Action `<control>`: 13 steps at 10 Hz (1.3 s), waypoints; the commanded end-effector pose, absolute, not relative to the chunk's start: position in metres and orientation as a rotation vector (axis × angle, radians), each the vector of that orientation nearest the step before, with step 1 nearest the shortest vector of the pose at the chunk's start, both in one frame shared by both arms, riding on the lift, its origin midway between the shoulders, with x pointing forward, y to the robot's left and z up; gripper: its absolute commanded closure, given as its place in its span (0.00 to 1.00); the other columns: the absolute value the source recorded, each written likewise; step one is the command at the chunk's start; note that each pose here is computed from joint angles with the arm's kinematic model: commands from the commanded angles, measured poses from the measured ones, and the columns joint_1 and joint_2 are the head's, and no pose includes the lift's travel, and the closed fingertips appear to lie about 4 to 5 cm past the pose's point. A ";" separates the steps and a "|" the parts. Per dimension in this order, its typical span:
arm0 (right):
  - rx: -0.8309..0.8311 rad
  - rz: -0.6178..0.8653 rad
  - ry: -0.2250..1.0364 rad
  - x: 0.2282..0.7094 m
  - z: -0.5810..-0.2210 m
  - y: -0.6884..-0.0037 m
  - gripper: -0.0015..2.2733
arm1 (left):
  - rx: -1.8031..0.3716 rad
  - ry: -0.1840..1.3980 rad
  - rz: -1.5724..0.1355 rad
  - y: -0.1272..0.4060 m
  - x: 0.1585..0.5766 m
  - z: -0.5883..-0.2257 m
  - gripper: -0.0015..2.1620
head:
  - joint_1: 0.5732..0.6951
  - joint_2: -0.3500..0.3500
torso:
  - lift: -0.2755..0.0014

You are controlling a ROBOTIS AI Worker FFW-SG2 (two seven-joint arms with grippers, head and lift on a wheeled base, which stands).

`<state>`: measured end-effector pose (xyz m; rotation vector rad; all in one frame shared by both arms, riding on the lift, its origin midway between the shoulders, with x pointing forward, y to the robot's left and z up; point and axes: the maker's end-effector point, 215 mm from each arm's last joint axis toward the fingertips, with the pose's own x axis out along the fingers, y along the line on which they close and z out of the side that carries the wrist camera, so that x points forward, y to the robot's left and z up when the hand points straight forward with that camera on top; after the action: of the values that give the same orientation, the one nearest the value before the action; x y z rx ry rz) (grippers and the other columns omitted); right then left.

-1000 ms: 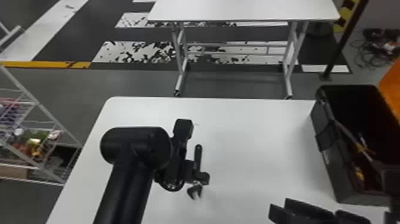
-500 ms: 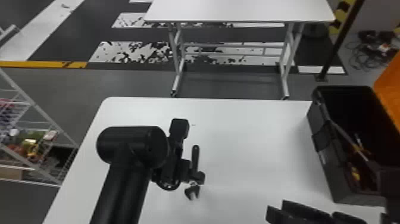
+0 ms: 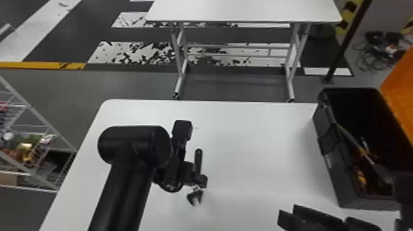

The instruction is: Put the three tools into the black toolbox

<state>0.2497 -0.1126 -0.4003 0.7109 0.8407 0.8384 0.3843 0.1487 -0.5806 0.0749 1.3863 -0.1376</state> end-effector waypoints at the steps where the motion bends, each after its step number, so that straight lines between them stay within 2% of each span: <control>1: 0.710 0.834 0.839 0.250 -0.400 -0.115 0.03 | 0.078 1.397 -0.138 0.148 0.387 -0.582 0.13 | 1.00 0.60 | 0.81; 8: 0.732 0.820 0.835 0.252 -0.407 -0.124 0.03 | 0.079 1.412 -0.136 0.150 0.386 -0.586 0.13 | 1.00 0.57 | 0.81; 13: 0.737 0.816 0.843 0.255 -0.412 -0.122 0.03 | 0.095 1.389 -0.091 0.166 0.397 -0.580 0.13 | 1.00 0.59 | 0.81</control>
<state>0.2552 -0.1224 -0.4117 0.7358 0.8412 0.8143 0.3953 0.1652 -0.5808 0.0924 1.3913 -0.0964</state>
